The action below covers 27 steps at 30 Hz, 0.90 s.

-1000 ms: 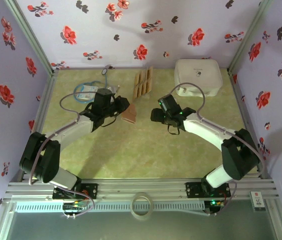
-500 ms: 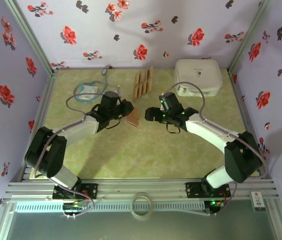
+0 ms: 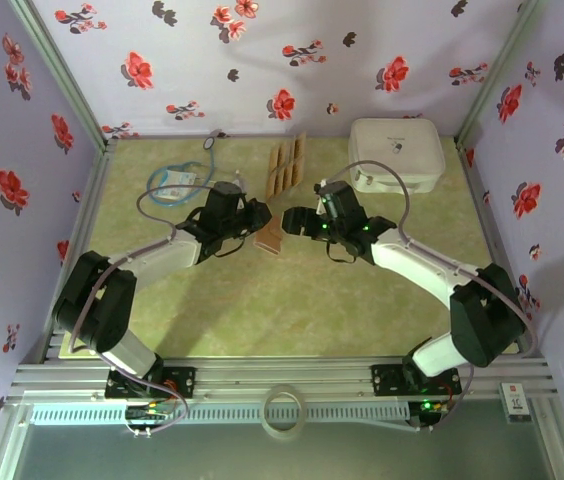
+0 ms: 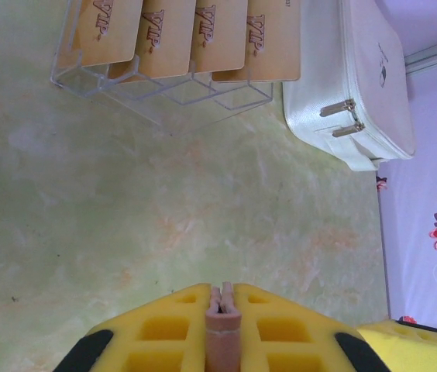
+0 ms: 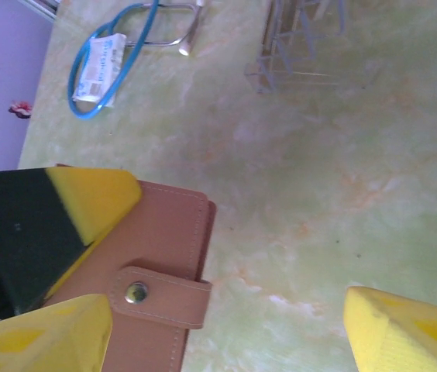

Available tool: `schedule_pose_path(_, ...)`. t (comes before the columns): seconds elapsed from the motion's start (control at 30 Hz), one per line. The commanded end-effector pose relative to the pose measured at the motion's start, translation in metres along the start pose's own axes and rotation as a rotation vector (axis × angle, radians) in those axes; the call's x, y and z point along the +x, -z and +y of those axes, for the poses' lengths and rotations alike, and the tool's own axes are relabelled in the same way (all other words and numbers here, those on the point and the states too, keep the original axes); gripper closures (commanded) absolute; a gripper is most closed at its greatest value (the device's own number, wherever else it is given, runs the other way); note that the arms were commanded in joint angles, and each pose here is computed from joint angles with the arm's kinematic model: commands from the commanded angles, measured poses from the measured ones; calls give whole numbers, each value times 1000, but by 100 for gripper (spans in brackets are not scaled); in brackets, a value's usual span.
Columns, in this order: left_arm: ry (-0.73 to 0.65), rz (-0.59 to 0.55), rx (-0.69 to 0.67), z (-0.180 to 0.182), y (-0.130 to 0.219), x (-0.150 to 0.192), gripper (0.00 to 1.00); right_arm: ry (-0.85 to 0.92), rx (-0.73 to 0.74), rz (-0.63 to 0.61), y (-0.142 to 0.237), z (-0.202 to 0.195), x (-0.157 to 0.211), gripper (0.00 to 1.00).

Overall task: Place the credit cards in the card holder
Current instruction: Open the button on the card holder.

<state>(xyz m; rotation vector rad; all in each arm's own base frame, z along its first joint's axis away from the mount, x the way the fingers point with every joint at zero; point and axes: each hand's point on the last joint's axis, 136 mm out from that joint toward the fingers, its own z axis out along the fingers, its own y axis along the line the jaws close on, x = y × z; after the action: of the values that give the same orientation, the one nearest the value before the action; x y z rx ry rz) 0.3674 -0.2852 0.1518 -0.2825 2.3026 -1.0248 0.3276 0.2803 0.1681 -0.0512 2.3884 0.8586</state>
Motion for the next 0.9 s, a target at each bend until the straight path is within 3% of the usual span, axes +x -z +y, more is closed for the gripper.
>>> schedule_pose_path(0.0,3,-2,48,-17,1,-3,100,9,-44,-29,3,15,0,21)
schedule_pose_path(0.43,86,-41,115,-27,13,-7,100,23,-71,-19,-13,30,10,22)
schedule_pose_path(0.87,106,-59,142,-32,24,-8,100,15,-19,-13,-32,18,17,24)
